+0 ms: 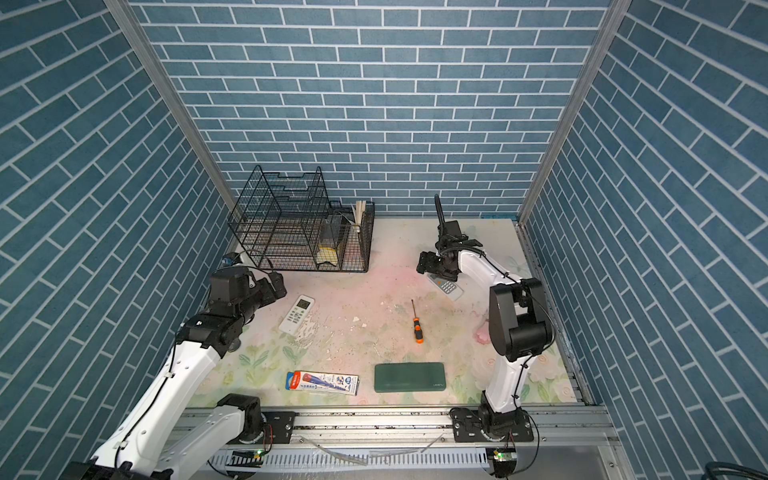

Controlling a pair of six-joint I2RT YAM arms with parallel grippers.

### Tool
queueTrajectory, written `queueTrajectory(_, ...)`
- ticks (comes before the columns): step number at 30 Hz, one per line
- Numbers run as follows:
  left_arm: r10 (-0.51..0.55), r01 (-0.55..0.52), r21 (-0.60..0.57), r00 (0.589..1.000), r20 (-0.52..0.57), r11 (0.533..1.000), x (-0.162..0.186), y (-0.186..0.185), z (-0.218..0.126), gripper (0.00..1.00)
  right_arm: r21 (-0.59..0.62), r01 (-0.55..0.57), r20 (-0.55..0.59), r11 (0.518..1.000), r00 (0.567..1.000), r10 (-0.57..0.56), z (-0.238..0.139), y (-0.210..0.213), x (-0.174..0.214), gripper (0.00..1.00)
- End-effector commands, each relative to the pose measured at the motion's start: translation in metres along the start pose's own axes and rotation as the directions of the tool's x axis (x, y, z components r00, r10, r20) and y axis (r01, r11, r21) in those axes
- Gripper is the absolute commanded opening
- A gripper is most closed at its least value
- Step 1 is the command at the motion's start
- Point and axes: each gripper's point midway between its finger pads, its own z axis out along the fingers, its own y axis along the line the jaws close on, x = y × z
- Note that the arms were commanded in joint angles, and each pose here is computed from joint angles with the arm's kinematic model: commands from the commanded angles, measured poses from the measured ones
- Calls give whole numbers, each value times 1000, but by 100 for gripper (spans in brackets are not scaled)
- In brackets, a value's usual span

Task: Unload the batteries from the remote control
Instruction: 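Lower the right gripper and grasp the white remote's bottom end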

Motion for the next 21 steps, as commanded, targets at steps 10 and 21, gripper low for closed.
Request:
queueTrajectory(10,131,-131,11,991,-33,991,6,-55,-4,100,219,297,-186,929,948,-259,0,-63,36,99)
queueTrajectory(21,151,-150,29,988,-36,988,11,-71,0,100,180,325,-258,928,927,-274,22,-84,38,99)
